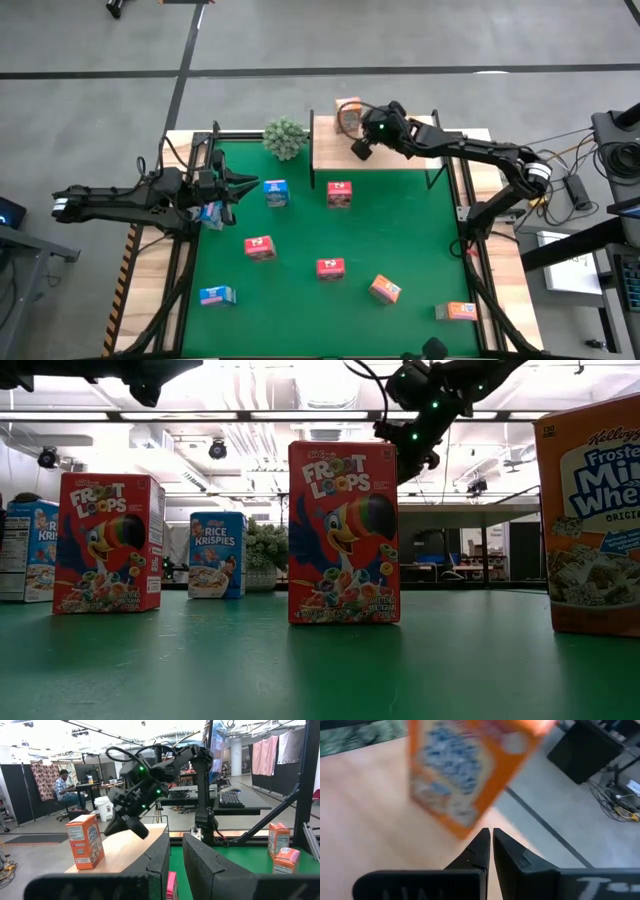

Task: Stack cereal on shelf
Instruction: Put the top left orange cereal box on the shelf

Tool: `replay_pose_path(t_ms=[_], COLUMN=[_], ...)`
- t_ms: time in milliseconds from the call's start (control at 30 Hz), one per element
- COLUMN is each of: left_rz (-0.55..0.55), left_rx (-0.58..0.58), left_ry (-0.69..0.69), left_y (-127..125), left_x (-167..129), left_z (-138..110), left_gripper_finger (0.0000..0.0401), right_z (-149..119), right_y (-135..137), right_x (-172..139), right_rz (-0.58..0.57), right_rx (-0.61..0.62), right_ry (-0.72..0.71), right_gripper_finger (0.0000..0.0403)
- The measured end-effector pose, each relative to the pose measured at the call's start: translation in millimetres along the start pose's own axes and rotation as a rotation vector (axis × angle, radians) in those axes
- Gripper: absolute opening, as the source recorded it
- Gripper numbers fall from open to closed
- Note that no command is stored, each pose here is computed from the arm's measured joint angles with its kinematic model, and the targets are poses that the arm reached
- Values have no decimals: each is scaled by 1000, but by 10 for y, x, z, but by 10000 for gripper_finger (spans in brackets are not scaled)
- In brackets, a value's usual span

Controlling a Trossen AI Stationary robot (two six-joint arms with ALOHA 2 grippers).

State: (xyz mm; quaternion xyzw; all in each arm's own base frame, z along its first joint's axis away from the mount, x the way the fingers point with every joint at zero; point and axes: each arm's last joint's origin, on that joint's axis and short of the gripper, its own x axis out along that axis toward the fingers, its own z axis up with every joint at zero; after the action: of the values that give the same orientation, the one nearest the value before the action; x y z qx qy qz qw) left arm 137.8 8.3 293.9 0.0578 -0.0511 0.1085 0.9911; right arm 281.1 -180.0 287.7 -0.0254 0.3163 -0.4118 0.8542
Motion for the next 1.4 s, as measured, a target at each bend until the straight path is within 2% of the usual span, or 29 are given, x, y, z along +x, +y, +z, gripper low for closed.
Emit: replay_pose_path(t_ms=[100, 167, 300, 867, 1233, 1400], left_rz=[0, 0, 0, 0, 0, 1], left_rx=[0, 0, 0, 3, 4, 4], left_ry=[0, 0, 0, -1, -1, -1], left_y=[0, 0, 0, 0, 0, 1], left_x=[0, 0, 0, 0, 0, 0], left_z=[0, 0, 0, 1, 1, 1], left_gripper_finger=[37, 37, 37, 37, 37, 37], right_z=[27, 34, 38, 19, 26, 56], right_y=[-95, -128, -104, -11, 35, 55], right_x=[62, 117, 195, 362, 340, 385], right_rz=[-20, 12, 73, 111, 122, 119], right_rx=[39, 56, 77, 91, 85, 97], right_ry=[-35, -57, -83, -108, -112, -157], right_gripper_finger=[12, 12, 12, 12, 12, 12])
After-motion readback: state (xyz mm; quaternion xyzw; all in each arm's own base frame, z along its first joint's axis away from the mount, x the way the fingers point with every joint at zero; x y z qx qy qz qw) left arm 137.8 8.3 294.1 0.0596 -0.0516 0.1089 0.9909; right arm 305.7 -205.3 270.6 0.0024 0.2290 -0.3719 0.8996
